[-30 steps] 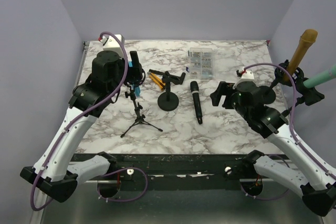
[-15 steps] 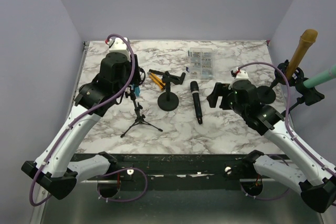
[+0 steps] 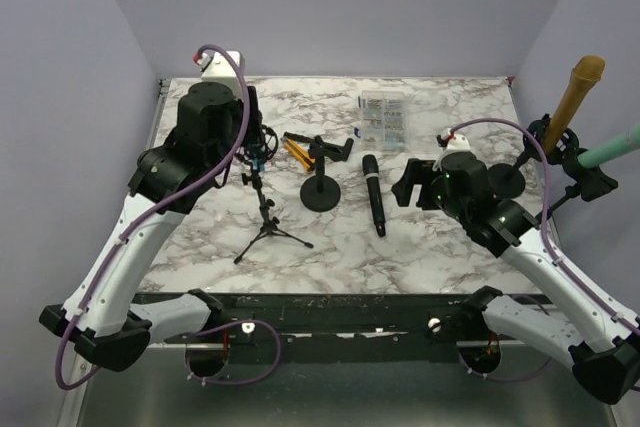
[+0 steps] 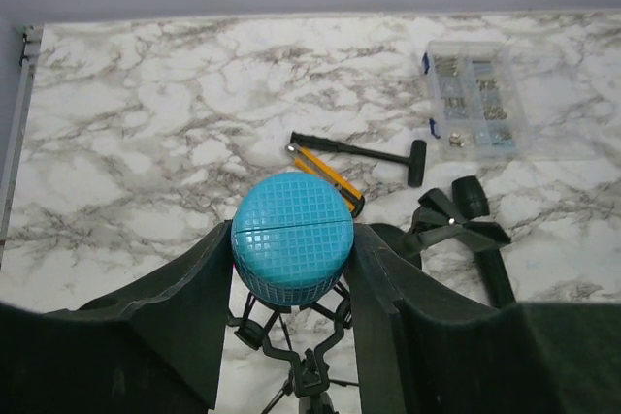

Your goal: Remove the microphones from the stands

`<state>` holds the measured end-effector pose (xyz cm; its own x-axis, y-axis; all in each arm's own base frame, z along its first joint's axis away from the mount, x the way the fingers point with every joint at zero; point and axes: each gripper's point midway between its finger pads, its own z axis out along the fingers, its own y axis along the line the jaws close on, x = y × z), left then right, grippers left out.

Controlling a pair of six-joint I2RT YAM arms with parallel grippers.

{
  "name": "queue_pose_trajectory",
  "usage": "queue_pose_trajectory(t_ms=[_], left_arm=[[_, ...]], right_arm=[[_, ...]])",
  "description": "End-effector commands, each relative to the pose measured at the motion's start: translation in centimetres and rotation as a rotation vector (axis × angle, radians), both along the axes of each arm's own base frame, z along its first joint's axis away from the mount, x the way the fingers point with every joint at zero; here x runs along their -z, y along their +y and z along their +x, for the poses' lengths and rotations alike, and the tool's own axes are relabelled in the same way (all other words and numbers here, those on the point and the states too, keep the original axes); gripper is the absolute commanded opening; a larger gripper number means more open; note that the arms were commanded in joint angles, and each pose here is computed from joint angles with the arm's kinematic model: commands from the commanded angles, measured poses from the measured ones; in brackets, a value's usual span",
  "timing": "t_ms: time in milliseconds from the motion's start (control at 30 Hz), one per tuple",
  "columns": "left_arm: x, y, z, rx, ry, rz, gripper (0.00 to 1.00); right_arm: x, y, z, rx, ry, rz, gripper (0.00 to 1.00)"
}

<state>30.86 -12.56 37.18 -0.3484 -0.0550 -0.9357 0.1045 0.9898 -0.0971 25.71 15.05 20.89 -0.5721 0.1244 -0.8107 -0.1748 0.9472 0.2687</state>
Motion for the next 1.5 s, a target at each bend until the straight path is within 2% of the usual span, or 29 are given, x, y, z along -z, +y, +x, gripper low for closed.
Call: queue_pose_trajectory(t_ms=[0, 167, 233, 267, 367, 467, 567, 767, 1000, 1167, 1300, 1467], left_arm=[[-6.4, 0.0, -1.4, 0.068, -0.139, -0.036, 0.09], [-11.5, 0.5, -4.4, 0.14, -0.248, -0.11, 0.01], [-13.6, 0.1, -6.5, 0.213, -0.31, -0.175, 0.0], [-16.0, -0.2, -9.4, 0.303, -0.393, -0.277, 0.0], [-17.4, 0.7, -11.5, 0.315, -0.443, -0.339, 0.0], [-18.0, 0.8, -13.3, 0.357, -0.467, -0.39, 0.0], [-17.9, -0.5, -14.7, 0.46, -0.469, -0.42, 0.0], [-15.0, -4.6, -15.2, 0.654, -0.348, -0.449, 0.0], [-10.5, -9.9, -15.4, 0.875, -0.058, -0.532, 0.0], [-8.2, -13.4, -16.3, 1.062, 0.132, -0.671, 0.0], [-6.3, -14.6, -15.5, 1.077, 0.2, -0.713, 0.0], [-5.3, -15.2, -14.9, 1.078, 0.236, -0.733, 0.0]], right_arm=[[0.3, 0.1, -0.2, -0.013, 0.011, -0.016, 0.85], [0.5, 0.2, -0.3, -0.02, 0.019, -0.017, 0.85], [0.5, 0.1, -0.3, -0.018, 0.019, -0.021, 0.85], [-0.1, 0.0, -0.3, -0.018, 0.002, -0.014, 0.85], [-0.8, 0.4, -0.4, -0.041, -0.017, 0.002, 0.85], [-2.0, 2.0, -0.7, -0.131, -0.029, 0.048, 0.85], [-4.2, 5.3, -2.1, -0.331, -0.059, 0.144, 0.86], [-9.5, 10.8, -6.0, -0.707, -0.083, 0.367, 0.86], [-14.5, 13.3, -9.1, -0.935, -0.104, 0.586, 0.87], [-15.5, 14.0, -10.6, -1.037, -0.083, 0.712, 0.87], [-15.5, 14.1, -11.5, -1.071, -0.073, 0.786, 0.85], [-14.0, 14.1, -11.3, -1.041, -0.047, 0.796, 0.76]])
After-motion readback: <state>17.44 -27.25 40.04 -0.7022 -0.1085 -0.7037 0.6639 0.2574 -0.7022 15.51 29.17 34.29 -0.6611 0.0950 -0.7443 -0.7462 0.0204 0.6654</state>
